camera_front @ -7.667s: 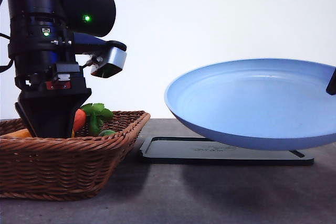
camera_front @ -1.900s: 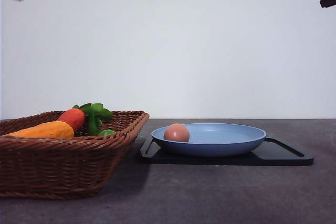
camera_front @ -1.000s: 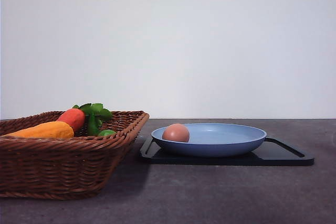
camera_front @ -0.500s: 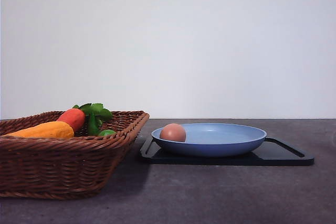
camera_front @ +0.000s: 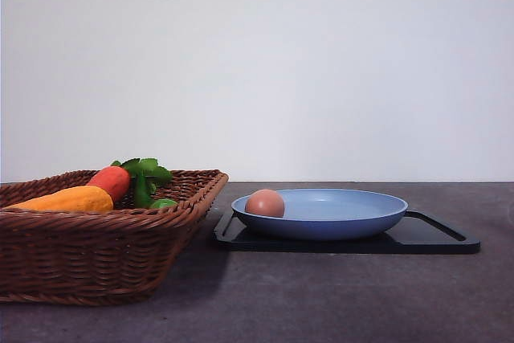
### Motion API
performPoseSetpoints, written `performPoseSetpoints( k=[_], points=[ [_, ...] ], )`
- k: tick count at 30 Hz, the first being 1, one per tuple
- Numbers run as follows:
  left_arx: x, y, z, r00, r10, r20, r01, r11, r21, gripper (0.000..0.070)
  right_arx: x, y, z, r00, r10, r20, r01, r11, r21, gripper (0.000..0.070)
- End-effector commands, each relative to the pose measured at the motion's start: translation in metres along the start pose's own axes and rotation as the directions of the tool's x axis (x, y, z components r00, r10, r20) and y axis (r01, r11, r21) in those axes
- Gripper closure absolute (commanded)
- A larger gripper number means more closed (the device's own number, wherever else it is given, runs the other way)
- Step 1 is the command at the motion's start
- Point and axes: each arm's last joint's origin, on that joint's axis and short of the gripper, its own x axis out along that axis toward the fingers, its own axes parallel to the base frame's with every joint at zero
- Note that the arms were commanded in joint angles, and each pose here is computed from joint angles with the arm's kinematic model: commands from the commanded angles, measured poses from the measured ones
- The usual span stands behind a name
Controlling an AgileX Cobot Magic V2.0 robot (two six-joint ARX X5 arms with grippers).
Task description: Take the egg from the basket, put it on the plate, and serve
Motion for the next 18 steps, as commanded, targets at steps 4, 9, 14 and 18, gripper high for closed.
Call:
performPoseSetpoints(
  k=[4,9,14,18],
  points=[
    [0.0026,0.0005,-0.0074,1.0,0.001,-0.011,-0.001,1.0,-0.006,0.07,0.0,0.0013,0.0035,1.0,0.006,0.015,-0.006,1.0,-0.005,0.07],
    [0.0026,0.0005,-0.0072,1.0,0.001,-0.009,-0.001,1.0,-0.006,0.07,0.0,0.0013,0.0035,1.0,0.006,0.015,-0.006,1.0,-0.005,0.07],
    [0.0026,0.0005,-0.0073,1.0,0.001,-0.01,-0.001,1.0,-0.006,0.07,0.0,0.0013,0.0035,1.0,0.006,0.015,-0.006,1.0,-0.005,0.07],
    [0.0026,0.0005,-0.0073,1.0,0.001,-0.01,-0.001,1.0,-0.006,0.07,0.0,0.0013,0.0035,1.0,0.006,0.015,-0.006,1.0,-0.005,0.07]
  ],
)
